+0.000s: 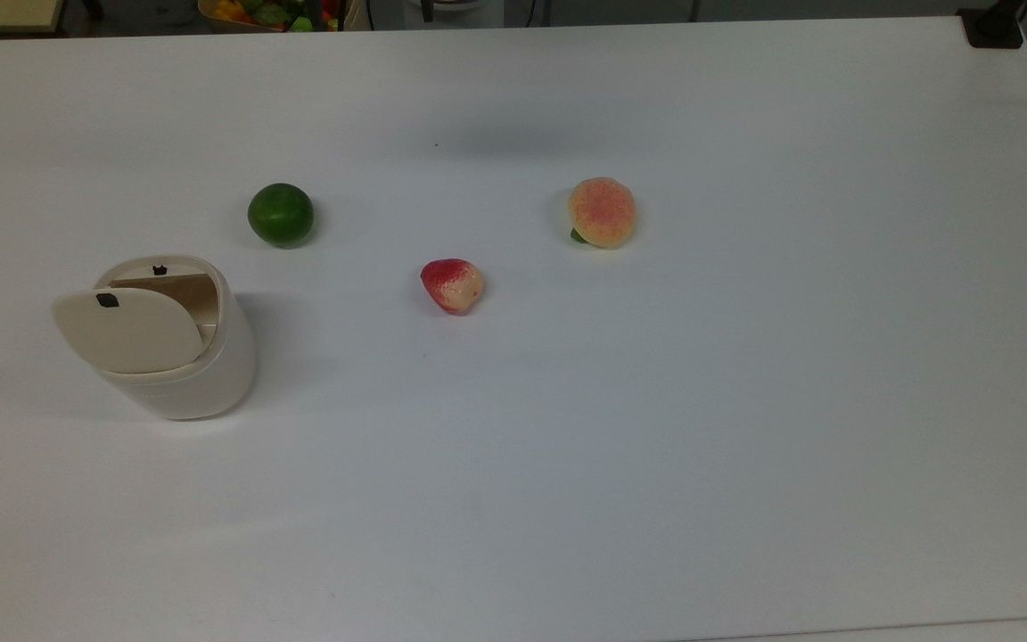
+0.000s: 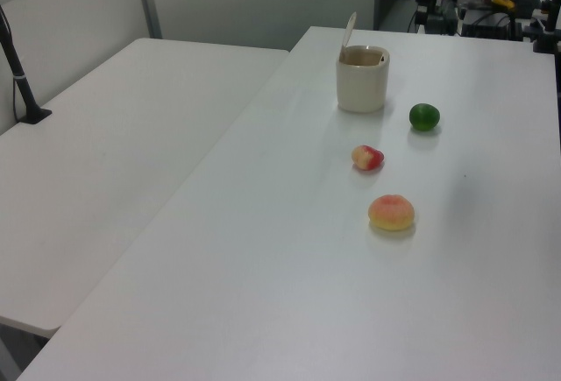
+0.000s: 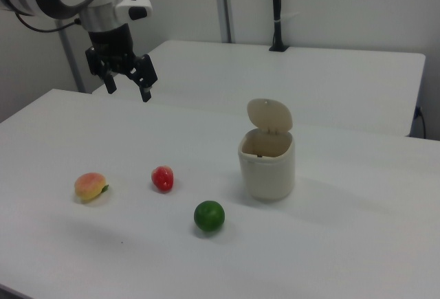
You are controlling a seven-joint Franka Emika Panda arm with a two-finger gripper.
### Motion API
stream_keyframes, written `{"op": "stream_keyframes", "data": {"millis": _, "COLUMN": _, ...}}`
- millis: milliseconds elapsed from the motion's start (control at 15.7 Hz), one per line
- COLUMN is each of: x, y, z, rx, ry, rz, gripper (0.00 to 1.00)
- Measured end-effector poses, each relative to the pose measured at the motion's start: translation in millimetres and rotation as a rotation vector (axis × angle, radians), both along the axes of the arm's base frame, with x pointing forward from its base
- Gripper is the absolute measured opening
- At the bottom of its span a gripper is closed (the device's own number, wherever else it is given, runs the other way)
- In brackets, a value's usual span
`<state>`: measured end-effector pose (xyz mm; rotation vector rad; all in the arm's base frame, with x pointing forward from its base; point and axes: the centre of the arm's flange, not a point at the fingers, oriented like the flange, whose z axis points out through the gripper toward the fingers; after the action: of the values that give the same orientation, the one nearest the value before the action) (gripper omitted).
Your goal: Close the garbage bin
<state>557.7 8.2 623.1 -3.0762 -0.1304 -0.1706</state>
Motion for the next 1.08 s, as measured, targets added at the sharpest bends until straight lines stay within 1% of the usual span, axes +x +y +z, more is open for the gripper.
{"op": "stream_keyframes", "data": {"millis": 1082, "x": 0.0, "y": -3.1, "z": 0.0, "rx": 0.000, "ry": 0.000, "rz": -0.004, "gripper": 1.00}}
